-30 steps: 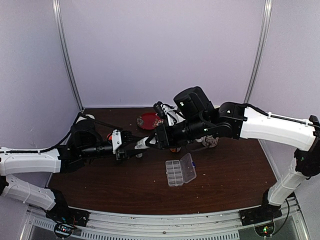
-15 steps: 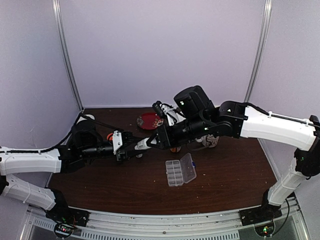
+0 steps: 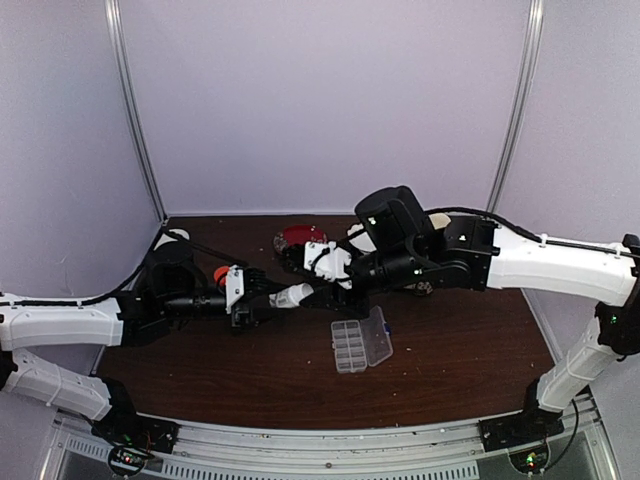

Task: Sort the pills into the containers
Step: Unscrew the lid of the pill bottle.

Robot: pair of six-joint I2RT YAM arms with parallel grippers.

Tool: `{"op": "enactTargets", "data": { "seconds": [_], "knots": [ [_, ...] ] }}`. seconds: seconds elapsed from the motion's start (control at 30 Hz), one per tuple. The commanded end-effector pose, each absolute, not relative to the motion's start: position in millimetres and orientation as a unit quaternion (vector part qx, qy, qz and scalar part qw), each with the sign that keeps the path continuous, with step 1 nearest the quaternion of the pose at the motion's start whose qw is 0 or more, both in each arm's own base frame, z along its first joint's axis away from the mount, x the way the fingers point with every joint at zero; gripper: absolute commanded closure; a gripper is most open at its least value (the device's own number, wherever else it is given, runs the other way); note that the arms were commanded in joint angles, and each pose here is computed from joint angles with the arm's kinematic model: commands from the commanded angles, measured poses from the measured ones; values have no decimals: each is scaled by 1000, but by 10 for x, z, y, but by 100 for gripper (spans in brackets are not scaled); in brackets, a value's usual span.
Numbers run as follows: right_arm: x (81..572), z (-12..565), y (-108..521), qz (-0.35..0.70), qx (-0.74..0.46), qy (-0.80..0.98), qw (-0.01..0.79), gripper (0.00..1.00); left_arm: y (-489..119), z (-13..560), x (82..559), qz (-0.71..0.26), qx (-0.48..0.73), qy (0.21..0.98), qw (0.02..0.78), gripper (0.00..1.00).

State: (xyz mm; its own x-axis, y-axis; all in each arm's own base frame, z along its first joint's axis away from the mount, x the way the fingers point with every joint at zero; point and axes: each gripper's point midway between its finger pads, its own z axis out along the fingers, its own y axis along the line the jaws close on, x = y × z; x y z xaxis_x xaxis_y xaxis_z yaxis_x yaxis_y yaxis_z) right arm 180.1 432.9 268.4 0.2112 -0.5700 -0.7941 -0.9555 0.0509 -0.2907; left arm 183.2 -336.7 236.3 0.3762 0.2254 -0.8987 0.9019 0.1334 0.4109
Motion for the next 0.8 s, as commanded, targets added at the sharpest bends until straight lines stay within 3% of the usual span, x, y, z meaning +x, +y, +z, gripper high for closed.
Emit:
{"op": "enactTargets", "data": {
  "seconds": [0.0, 0.17, 0.27, 0.77],
  "knots": [
    [1810, 2779, 4378, 94, -769, 381, 504, 96, -3411, 2545, 1748, -323, 579, 451, 597, 84],
    [1703, 2467, 4236, -48, -850, 163, 499, 100, -3411, 2521, 1725, -331, 576, 450, 596, 84],
    [1745, 2548, 4259, -120, -819, 108, 551, 100, -3415, 2511, 1715, -334, 579, 450, 592, 84],
    [1830, 2789, 4012, -199, -788, 91, 576, 100, -3420, 2425, 1656, -346, 587, 450, 577, 84]
  ]
}}
